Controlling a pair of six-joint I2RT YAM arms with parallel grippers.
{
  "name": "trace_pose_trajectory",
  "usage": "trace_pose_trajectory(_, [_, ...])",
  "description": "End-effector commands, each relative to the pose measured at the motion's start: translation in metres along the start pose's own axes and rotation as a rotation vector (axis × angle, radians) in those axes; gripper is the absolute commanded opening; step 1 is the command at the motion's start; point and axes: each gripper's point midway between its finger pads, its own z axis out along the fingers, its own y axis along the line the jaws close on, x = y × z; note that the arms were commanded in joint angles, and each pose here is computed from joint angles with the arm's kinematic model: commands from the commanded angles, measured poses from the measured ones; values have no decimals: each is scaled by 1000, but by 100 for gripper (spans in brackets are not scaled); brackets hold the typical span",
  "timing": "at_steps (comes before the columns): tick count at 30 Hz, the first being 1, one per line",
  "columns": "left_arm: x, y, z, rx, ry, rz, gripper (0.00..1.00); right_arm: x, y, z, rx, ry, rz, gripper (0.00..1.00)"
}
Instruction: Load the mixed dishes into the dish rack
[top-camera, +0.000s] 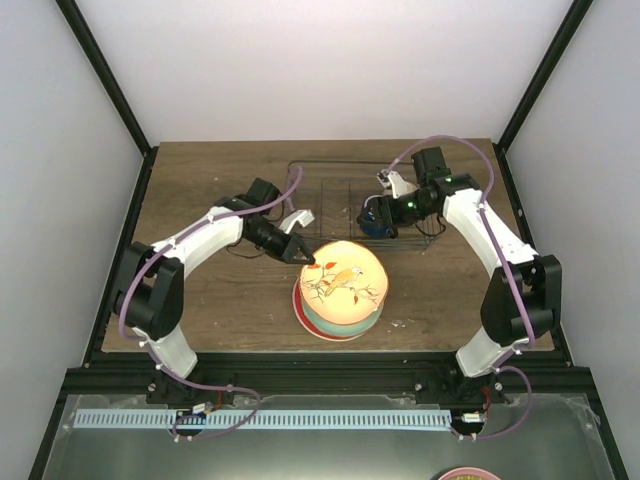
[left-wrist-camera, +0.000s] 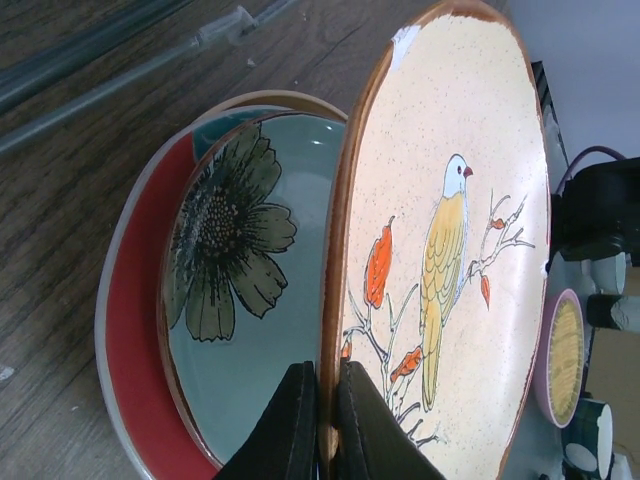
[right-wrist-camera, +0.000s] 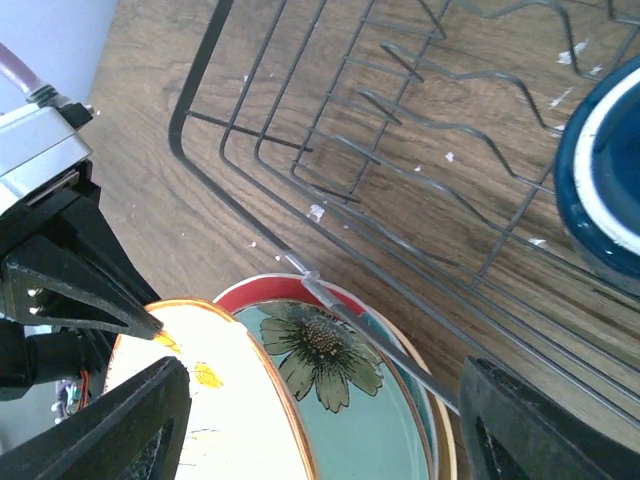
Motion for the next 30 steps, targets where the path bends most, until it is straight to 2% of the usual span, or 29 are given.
trace_pose_trajectory(1, [-13,-41,-22,129,-54,55,0,6,12,4,-79,17,-41,75])
trace_pose_trajectory(19, [-47,-40,-40,81,-118,118,0,48,38,28,-182,159,-28,78])
trace_pose_trajectory(27, [-63,-27,-50,34,-152,141,0,52,46,26,-229,157,-31,62])
trace_pose_trajectory(30, [-68,-18,-54,-3,-158,153,0,53,49,26,-253,156,-31,53])
